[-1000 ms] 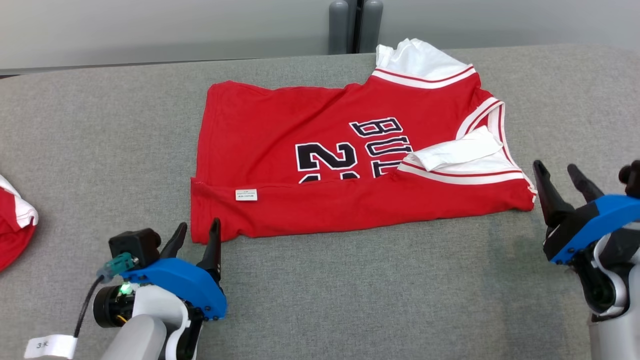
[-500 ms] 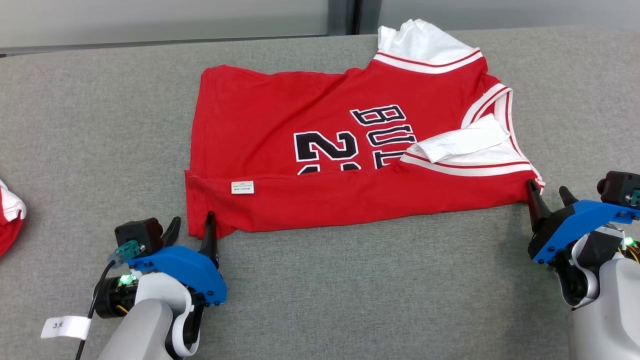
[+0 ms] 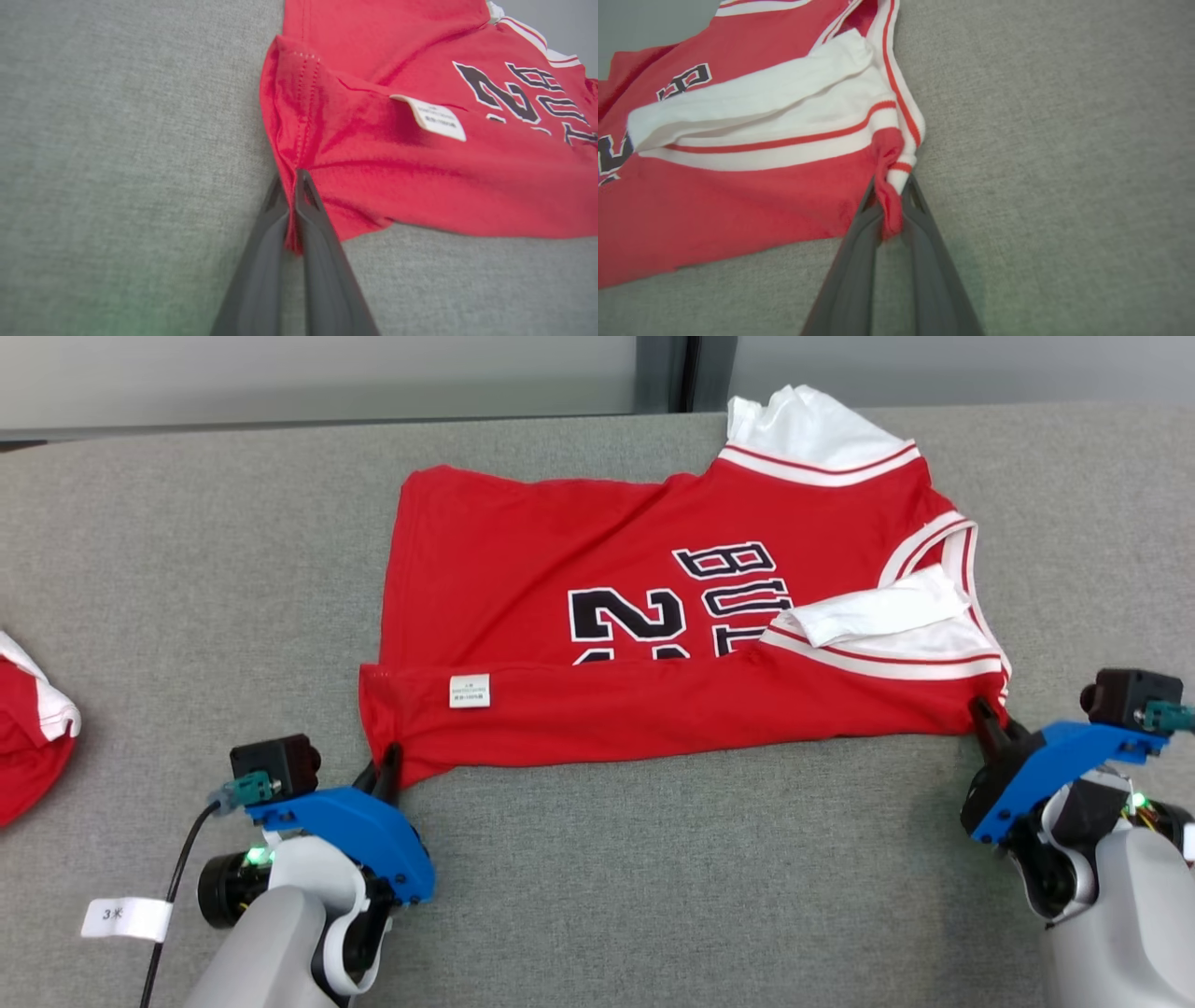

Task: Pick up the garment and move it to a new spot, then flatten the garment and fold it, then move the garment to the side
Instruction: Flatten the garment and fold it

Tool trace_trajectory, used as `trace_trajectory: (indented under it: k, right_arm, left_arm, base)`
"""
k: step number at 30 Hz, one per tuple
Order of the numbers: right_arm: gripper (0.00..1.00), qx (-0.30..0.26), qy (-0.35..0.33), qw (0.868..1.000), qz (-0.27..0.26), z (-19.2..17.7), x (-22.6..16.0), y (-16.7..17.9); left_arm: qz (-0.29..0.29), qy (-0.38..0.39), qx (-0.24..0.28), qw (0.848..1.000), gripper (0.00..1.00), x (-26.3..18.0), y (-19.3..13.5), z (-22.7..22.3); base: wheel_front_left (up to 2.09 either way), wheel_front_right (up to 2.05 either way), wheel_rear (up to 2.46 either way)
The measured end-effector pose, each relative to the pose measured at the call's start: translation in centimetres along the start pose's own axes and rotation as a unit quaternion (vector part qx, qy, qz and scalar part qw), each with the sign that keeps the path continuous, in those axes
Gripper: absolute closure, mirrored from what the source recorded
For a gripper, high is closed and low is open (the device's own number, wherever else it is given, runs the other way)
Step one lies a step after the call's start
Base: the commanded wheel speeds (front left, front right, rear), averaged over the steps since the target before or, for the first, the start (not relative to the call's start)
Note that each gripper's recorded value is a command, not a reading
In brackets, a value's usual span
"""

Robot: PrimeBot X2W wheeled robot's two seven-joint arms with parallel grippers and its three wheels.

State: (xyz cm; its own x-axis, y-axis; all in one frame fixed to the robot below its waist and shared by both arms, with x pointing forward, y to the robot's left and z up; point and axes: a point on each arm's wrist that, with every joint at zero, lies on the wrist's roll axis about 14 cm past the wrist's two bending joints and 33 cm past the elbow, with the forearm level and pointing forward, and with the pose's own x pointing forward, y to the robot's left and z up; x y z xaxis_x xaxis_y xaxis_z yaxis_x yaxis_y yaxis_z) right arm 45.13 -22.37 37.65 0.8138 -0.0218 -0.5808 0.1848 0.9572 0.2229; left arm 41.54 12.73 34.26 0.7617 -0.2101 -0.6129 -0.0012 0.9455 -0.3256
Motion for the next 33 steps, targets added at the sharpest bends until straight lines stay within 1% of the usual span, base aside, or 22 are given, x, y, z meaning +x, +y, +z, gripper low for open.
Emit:
trace_trajectory:
  k: [3,5,10,16,22,23,24,25,27,30,33]
  right_arm:
    - [1.00,0.010,-0.013,1.000,0.013,0.2,-1.1,0.4]
    - [1.00,0.004,-0.024,0.999,0.021,0.7,-2.2,0.8]
    - [1.00,0.004,-0.033,0.999,0.030,0.9,-5.3,0.5]
    - [1.00,0.018,-0.027,0.999,0.012,0.1,-8.7,-1.6]
    - [1.00,0.034,-0.001,0.999,-0.004,-1.9,-10.1,-3.2]
    - [0.44,0.036,0.001,0.999,-0.004,-2.0,-10.1,-3.2]
    - [0.00,0.036,0.002,0.999,-0.004,-2.1,-10.2,-3.2]
    - [0.00,0.036,0.003,0.999,-0.004,-2.2,-10.3,-3.2]
    - [0.00,0.035,0.001,0.999,-0.003,-2.2,-10.4,-3.2]
    - [0.00,0.026,-0.015,1.000,0.002,-1.2,-10.5,-2.7]
    - [0.00,0.004,-0.043,0.999,0.011,1.3,-10.4,-1.7]
  left_arm:
    - [-0.002,-0.003,-0.013,1.000,1.00,-0.8,0.0,-0.1]
    - [-0.004,-0.004,-0.021,1.000,1.00,-1.4,0.2,-0.2]
    - [-0.005,0.000,-0.021,1.000,1.00,-3.6,0.7,-0.9]
    - [0.002,0.006,-0.021,1.000,1.00,-6.3,1.0,-1.6]
    - [0.001,0.029,-0.035,0.999,1.00,-8.3,0.4,-3.4]
    - [0.000,0.029,-0.036,0.999,1.00,-8.6,0.3,-3.4]
    - [0.001,0.028,-0.038,0.999,0.61,-8.8,0.2,-3.5]
    - [0.001,0.029,-0.040,0.999,0.00,-8.9,0.1,-3.6]
    - [-0.001,0.029,-0.040,0.999,0.00,-9.2,-0.1,-3.6]
    - [-0.004,0.015,-0.030,0.999,0.00,-9.4,-0.3,-2.7]
    - [-0.013,0.006,-0.016,1.000,0.00,-9.3,-0.8,-1.6]
  base:
    - [0.00,0.00,0.00]
    - [0.00,0.00,0.00]
    - [0.00,0.00,0.00]
    - [0.00,0.00,0.00]
    - [0.00,0.00,0.00]
    - [0.00,0.00,0.00]
    - [0.00,0.00,0.00]
    - [0.00,0.00,0.00]
    - [0.00,0.00,0.00]
    - [0.00,0.00,0.00]
    - [0.00,0.00,0.00]
